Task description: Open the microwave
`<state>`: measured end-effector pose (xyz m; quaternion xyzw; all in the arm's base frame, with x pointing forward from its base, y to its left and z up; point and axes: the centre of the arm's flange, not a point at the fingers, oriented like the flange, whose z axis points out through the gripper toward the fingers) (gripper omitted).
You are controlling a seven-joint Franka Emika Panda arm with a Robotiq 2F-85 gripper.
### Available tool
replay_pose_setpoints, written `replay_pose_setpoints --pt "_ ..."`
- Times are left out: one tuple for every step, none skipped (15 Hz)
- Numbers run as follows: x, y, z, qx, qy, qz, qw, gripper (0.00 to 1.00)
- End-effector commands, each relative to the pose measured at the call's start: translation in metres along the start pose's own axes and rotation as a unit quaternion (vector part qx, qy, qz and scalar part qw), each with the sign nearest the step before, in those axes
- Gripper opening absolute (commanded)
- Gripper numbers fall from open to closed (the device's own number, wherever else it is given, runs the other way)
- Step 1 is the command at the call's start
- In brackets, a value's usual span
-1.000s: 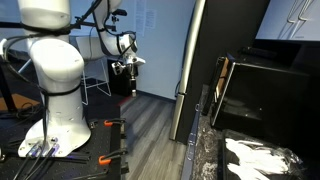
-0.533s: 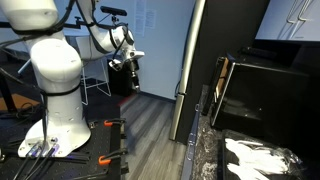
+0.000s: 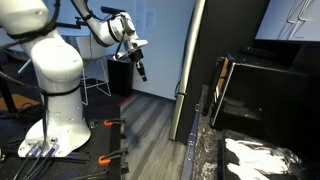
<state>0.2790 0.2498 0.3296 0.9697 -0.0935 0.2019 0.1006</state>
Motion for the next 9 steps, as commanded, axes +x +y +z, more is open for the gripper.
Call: replay_pose_setpoints --pt "-0.01 0.047 0.001 0.022 -0.009 0.014 0.9996 0.0" --pt "-0.008 0.049 0.002 0.013 -0.013 0.019 0.9997 0.26" --pt "-0.005 0.05 0.004 0.011 -0.014 0.017 0.9997 0.28" --pt "-0.003 0.051 0.007 0.008 -0.014 0.018 0.9997 0.34" --pt "0.019 0.014 0.004 0.007 -0.014 0.024 0.9996 0.15" --pt "0.022 0.016 0.005 0.006 -0.015 0.025 0.9995 0.24" --pt "0.023 0.017 0.006 0.006 -0.016 0.025 0.9996 0.32" --pt "0.023 0.017 0.006 0.006 -0.016 0.023 0.9996 0.34" --pt "0.022 0.017 0.006 0.006 -0.016 0.023 0.9996 0.34"
